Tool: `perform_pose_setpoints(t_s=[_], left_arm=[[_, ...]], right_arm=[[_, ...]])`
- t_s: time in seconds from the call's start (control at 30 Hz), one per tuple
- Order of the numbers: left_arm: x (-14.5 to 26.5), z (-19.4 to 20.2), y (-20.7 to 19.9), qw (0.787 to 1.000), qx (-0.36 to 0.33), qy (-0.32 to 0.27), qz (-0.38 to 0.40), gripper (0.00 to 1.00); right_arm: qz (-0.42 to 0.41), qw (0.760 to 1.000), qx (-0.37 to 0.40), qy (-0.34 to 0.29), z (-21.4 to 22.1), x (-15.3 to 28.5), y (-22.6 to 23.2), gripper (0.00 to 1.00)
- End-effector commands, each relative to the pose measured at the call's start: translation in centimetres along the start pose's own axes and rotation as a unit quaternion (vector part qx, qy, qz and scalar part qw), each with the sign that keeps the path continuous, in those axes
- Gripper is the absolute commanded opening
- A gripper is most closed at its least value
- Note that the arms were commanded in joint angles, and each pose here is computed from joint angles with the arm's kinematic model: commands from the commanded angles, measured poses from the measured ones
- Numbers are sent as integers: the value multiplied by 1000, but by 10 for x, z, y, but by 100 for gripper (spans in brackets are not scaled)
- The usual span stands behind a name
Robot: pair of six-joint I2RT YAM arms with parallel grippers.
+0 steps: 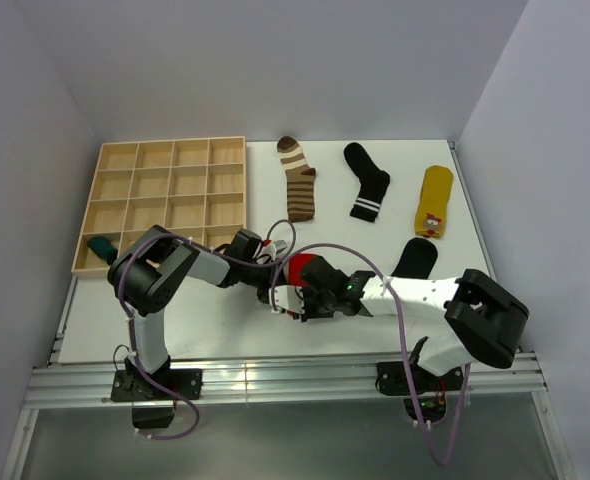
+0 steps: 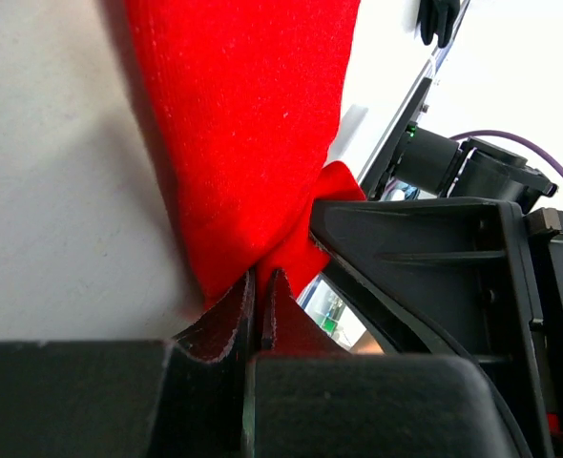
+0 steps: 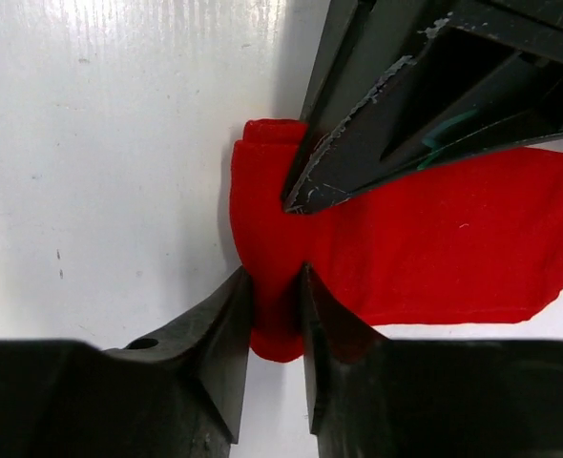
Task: Roll the socks
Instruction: Roll the sock at the center of the board.
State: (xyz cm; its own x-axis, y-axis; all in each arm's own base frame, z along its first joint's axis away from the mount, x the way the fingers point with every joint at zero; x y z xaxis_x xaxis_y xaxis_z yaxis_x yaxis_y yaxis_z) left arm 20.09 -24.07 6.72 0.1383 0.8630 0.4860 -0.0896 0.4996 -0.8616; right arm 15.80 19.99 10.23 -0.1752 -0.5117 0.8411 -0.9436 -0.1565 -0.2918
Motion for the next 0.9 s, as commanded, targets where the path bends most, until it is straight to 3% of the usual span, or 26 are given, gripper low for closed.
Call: perform_pose_setpoints(t_s=[0.0,0.03,0.1,0.23,0.4,0.6,0.87], left_arm=[[-3,11,26,998,32,4,-60,4],[-2,10,23,998,29,0,-55,8],[-1,11,20,999,25,-8,-48,11],[6,8,1,998,0,-49,-25,28],[12,1,-17,993,-34,-114,-2,36],[16,-1,-20,985,-45,-168,6,34],[37,7,-32,959,-99,-265,7,34]], right_arm=[[-3,1000,-12,11,0,-3,0,30],[-9,1000,-12,7,-1,-3,0,26],[-26,999,-22,6,1,0,0,24],[-73,996,-50,-8,6,7,-4,22],[-148,983,-99,-30,14,12,-11,22],[-226,961,-153,-49,25,17,-24,22],[-313,920,-231,-55,49,14,-47,23]])
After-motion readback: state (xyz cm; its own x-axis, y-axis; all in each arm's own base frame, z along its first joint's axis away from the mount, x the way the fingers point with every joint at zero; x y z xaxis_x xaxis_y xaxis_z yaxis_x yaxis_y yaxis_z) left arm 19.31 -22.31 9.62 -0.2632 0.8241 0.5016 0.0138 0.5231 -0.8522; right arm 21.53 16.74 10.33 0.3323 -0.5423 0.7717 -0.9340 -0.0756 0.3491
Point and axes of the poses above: each gripper's point midway between its finger pads, its own x axis back along the fingers, its own y axis along the line the jaws close on, z = x × y, the point moved 10 cm from there along x, back along the fingers, and after that the axes turned 6 degrees about x, right-handed, at the moved point
